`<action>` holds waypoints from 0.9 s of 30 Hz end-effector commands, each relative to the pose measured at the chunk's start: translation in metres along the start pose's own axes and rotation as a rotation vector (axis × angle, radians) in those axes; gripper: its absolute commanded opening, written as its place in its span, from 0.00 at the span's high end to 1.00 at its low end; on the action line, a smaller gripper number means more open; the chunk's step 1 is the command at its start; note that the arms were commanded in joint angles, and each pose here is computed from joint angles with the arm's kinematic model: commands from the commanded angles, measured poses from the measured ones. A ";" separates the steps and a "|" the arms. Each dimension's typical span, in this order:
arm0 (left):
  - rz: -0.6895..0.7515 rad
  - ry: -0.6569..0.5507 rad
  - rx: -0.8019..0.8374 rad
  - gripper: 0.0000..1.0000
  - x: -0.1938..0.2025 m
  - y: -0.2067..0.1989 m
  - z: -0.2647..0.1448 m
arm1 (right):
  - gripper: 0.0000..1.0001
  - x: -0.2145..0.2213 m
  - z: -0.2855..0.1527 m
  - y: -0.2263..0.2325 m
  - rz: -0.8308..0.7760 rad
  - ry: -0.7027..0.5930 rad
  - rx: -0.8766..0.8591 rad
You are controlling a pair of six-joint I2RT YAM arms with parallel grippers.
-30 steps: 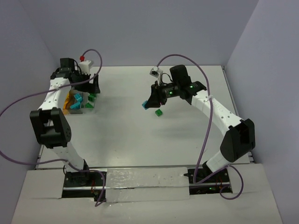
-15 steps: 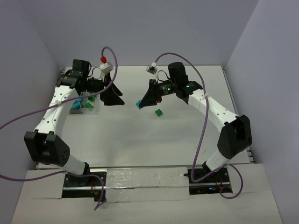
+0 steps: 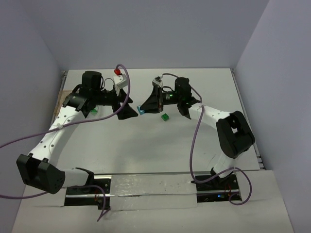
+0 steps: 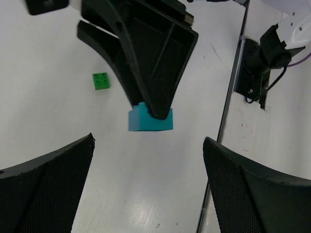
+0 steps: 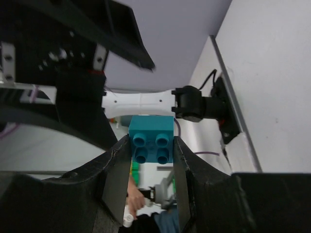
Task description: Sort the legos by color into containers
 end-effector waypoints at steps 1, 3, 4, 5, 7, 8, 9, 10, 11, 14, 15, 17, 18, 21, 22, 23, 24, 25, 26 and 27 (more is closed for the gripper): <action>0.073 -0.003 -0.034 0.01 -0.011 -0.001 0.016 | 1.00 -0.014 0.001 0.020 0.075 -0.025 -0.067; 0.084 0.009 -0.030 0.01 -0.012 -0.002 0.021 | 1.00 -0.015 0.002 0.019 0.086 -0.007 -0.076; 0.087 0.011 -0.036 0.01 -0.012 -0.001 0.024 | 1.00 -0.015 0.002 0.020 0.092 -0.002 -0.080; 0.091 0.013 -0.041 0.01 -0.014 -0.001 0.026 | 1.00 -0.016 0.002 0.020 0.096 0.004 -0.085; 0.101 0.014 -0.050 0.01 -0.015 -0.001 0.029 | 1.00 -0.016 0.002 0.019 0.105 0.009 -0.087; 0.104 0.011 -0.053 0.01 -0.017 -0.002 0.031 | 1.00 -0.015 0.002 0.019 0.107 0.012 -0.088; 0.108 0.010 -0.064 0.01 -0.017 -0.001 0.031 | 1.00 -0.014 0.002 0.018 0.113 0.015 -0.088; 0.110 0.011 -0.070 0.04 -0.017 -0.001 0.033 | 1.00 -0.014 0.002 0.018 0.116 0.017 -0.088; 0.113 0.011 -0.076 0.06 -0.017 0.000 0.034 | 1.00 -0.013 0.002 0.018 0.119 0.019 -0.089; 0.116 0.007 -0.095 0.15 -0.019 0.001 0.035 | 1.00 -0.012 0.002 0.019 0.132 0.026 -0.090; 0.116 0.008 -0.097 0.17 -0.020 0.002 0.036 | 1.00 -0.013 0.003 0.019 0.133 0.027 -0.091; 0.113 0.008 -0.104 0.20 -0.020 0.004 0.037 | 1.00 -0.014 0.003 0.021 0.127 0.029 -0.094; 0.114 0.009 -0.103 0.25 -0.020 0.003 0.037 | 1.00 -0.013 0.002 0.021 0.126 0.031 -0.095; 0.107 0.021 -0.102 0.46 -0.018 0.005 0.040 | 1.00 -0.013 0.002 0.022 0.120 0.032 -0.096; 0.104 0.022 -0.099 0.46 -0.018 0.005 0.040 | 1.00 -0.013 0.002 0.022 0.122 0.032 -0.095; 0.101 0.024 -0.097 0.52 -0.017 0.006 0.041 | 1.00 -0.013 0.002 0.021 0.125 0.030 -0.093; 0.100 0.025 -0.093 0.54 -0.017 0.005 0.042 | 1.00 -0.013 0.002 0.022 0.121 0.029 -0.093; 0.094 0.025 -0.090 0.59 -0.016 0.005 0.042 | 1.00 -0.012 0.002 0.021 0.123 0.030 -0.092; 0.090 0.027 -0.091 0.64 -0.016 0.005 0.042 | 1.00 -0.012 0.002 0.020 0.122 0.030 -0.092; 0.086 0.031 -0.091 0.70 -0.015 0.005 0.043 | 1.00 -0.012 0.002 0.020 0.120 0.030 -0.092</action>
Point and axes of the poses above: each gripper's point midway between its finger pads, its own z axis out along the fingers, its own y axis along the line the jaws close on, x = y × z, the point moved 4 cm from there along -z, back along the fingers, and after that the axes turned 13 degrees about -z, right-handed, at the moved point
